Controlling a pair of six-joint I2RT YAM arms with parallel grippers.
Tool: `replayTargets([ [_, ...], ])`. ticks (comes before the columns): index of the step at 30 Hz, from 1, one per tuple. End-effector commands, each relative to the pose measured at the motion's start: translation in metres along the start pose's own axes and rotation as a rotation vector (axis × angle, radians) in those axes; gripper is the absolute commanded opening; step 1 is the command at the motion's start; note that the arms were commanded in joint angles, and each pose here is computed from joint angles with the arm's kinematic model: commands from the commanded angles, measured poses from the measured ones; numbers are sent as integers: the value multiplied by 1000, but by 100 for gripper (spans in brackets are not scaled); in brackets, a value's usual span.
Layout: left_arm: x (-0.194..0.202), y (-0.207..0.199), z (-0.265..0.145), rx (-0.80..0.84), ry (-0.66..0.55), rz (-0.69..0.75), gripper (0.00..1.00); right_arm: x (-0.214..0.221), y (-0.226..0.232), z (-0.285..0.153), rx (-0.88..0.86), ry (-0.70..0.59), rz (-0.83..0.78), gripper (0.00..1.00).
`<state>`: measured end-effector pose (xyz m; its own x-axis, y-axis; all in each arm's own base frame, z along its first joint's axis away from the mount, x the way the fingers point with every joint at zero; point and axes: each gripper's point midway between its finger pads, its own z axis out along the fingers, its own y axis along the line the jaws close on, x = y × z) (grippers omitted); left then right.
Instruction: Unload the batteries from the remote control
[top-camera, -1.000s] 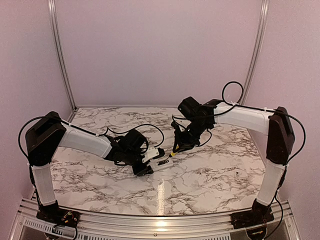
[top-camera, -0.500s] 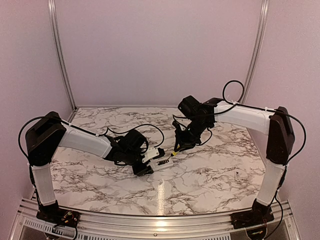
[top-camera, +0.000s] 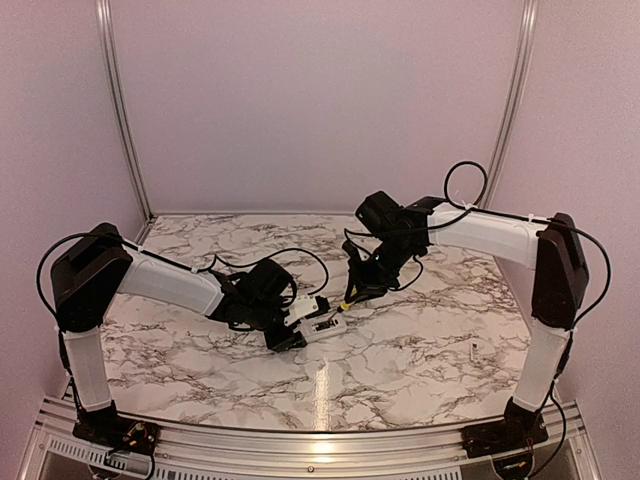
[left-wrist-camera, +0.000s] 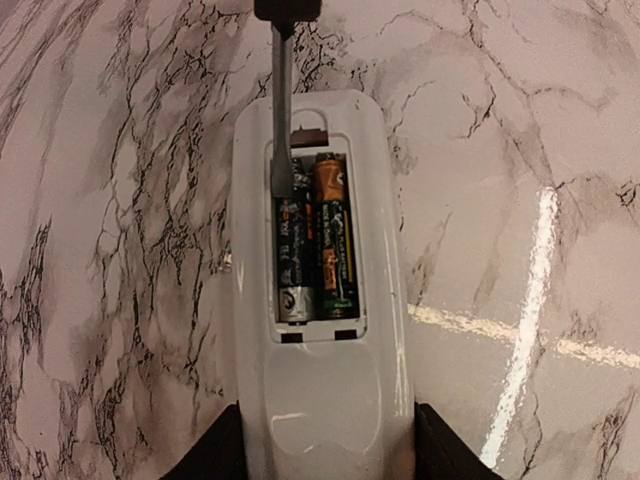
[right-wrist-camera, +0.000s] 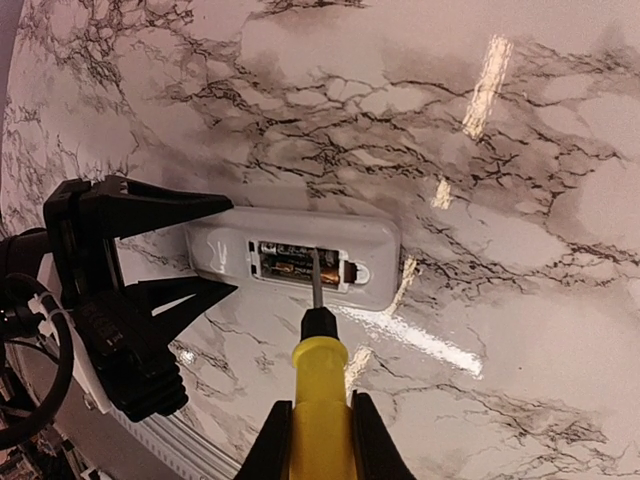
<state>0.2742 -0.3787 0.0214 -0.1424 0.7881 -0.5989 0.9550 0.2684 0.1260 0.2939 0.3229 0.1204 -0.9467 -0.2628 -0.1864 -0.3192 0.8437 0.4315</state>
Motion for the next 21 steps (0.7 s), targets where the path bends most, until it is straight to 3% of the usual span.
replayTargets([
  [1, 3, -4, 1, 1, 6, 20, 0, 2, -6, 1, 55, 29, -3, 0],
  [7, 0, 0, -2, -16, 6, 21, 0, -2, -9, -14, 109, 15, 2, 0],
  [21, -2, 1, -2, -21, 6, 18, 0, -10, 7, 6, 8, 12, -14, 0],
])
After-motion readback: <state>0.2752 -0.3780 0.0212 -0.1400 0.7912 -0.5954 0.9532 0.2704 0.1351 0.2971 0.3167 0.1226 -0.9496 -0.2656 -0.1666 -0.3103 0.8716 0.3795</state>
